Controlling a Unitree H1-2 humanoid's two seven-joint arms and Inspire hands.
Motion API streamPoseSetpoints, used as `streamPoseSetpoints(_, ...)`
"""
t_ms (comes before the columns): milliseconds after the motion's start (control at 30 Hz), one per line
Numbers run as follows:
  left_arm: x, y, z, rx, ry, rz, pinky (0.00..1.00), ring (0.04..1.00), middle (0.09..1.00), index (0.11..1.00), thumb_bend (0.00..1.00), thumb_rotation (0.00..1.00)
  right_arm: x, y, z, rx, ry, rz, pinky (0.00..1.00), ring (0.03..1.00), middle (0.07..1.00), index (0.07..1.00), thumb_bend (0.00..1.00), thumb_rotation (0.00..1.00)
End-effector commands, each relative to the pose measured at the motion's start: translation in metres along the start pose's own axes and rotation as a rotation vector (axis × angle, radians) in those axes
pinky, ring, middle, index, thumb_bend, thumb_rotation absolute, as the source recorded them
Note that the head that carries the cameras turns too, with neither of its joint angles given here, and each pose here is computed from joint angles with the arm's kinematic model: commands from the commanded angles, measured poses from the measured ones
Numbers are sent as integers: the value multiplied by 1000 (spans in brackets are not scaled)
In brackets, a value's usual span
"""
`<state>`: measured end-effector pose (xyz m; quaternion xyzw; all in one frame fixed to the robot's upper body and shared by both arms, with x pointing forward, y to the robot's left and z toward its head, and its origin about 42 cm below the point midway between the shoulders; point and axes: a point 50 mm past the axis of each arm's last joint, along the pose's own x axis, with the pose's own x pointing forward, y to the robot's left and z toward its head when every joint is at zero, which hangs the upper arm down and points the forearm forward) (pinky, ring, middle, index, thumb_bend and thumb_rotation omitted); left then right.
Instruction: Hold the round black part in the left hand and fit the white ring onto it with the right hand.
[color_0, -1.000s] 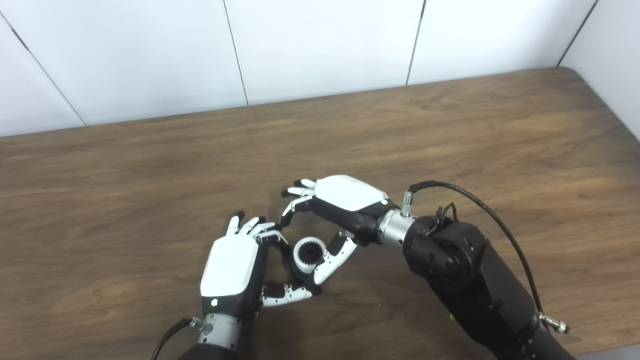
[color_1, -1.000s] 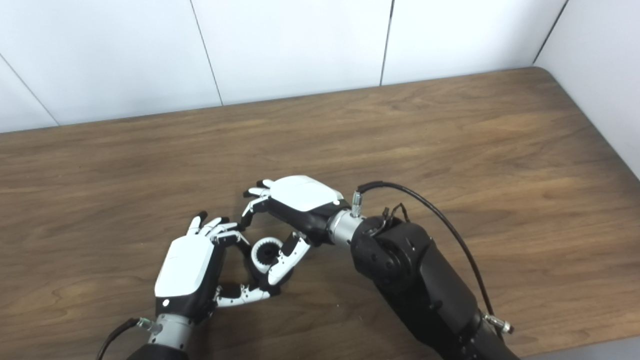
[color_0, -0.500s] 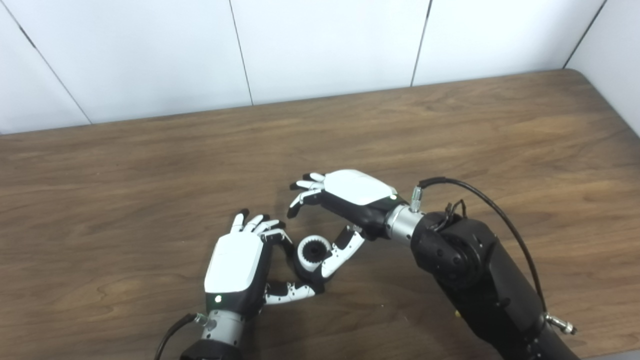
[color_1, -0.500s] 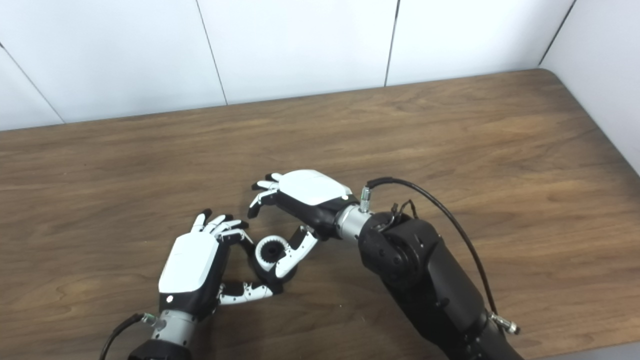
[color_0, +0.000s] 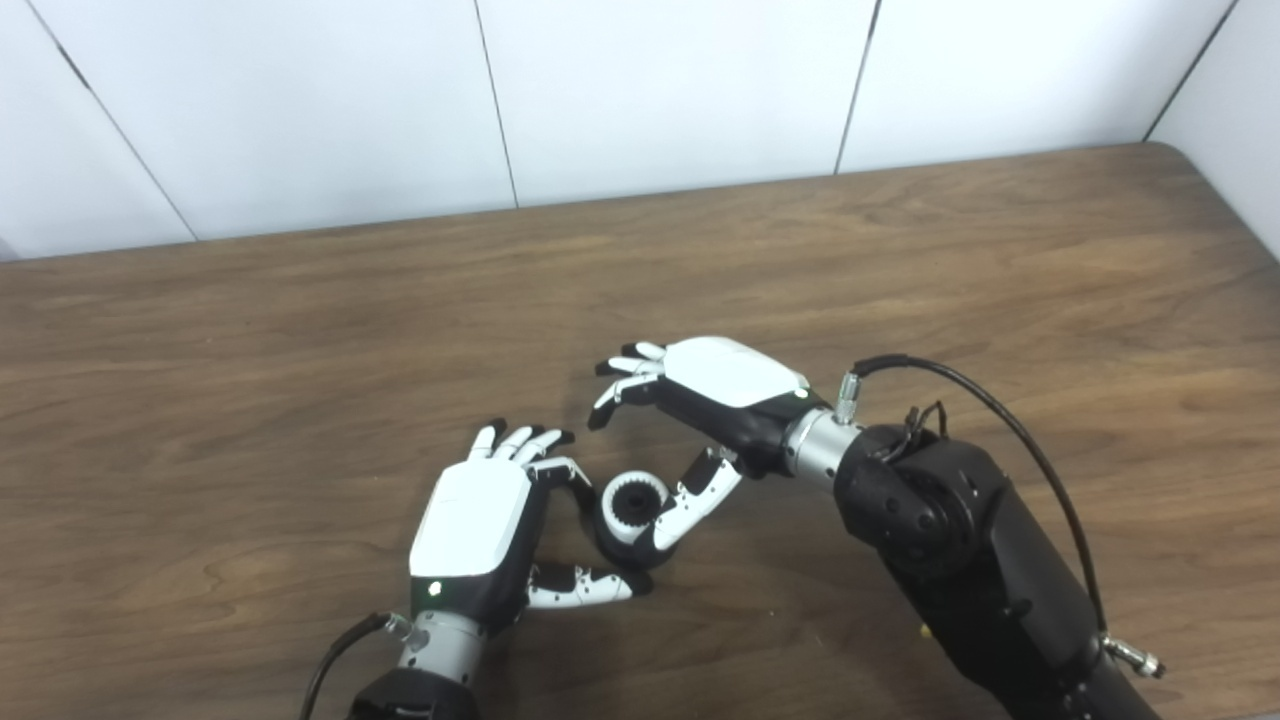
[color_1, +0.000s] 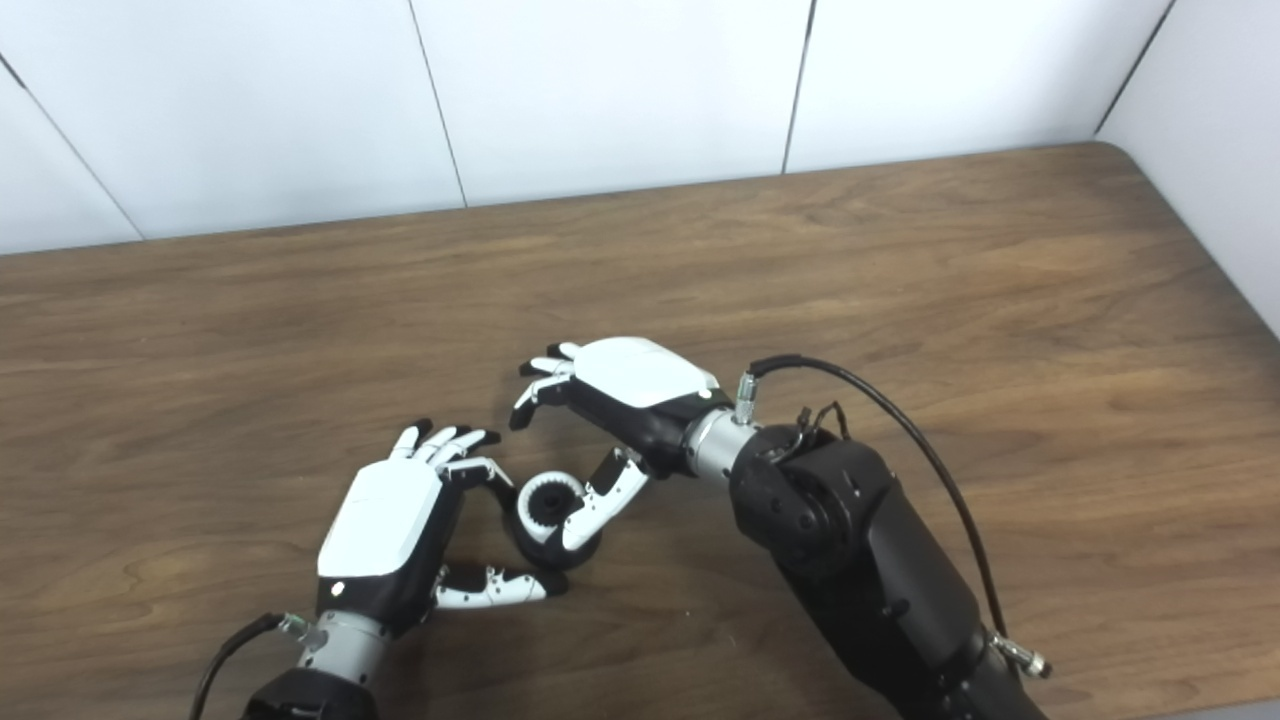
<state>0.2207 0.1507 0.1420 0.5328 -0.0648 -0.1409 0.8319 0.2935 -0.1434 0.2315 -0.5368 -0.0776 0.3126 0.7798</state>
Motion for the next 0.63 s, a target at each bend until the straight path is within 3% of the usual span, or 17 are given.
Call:
streamPoseSetpoints(0, -7, 0, -6, -12, 34, -38, 1000, 923, 873, 837, 1000, 420, 3, -13, 1, -22, -19, -61, 1000, 1000, 947, 762, 1000, 383)
streamPoseSetpoints(333, -9, 24, -8, -35, 37, 35, 1000, 905, 843, 678, 960, 362, 4, -10, -4, -7, -5, -63, 1000, 1000, 950, 769, 1000, 390)
streamPoseSetpoints(600, -16, 56, -16, -62, 46, 99, 1000, 914, 846, 667, 935, 340, 2, -12, -9, 1, 9, -73, 1000, 1000, 952, 771, 1000, 402)
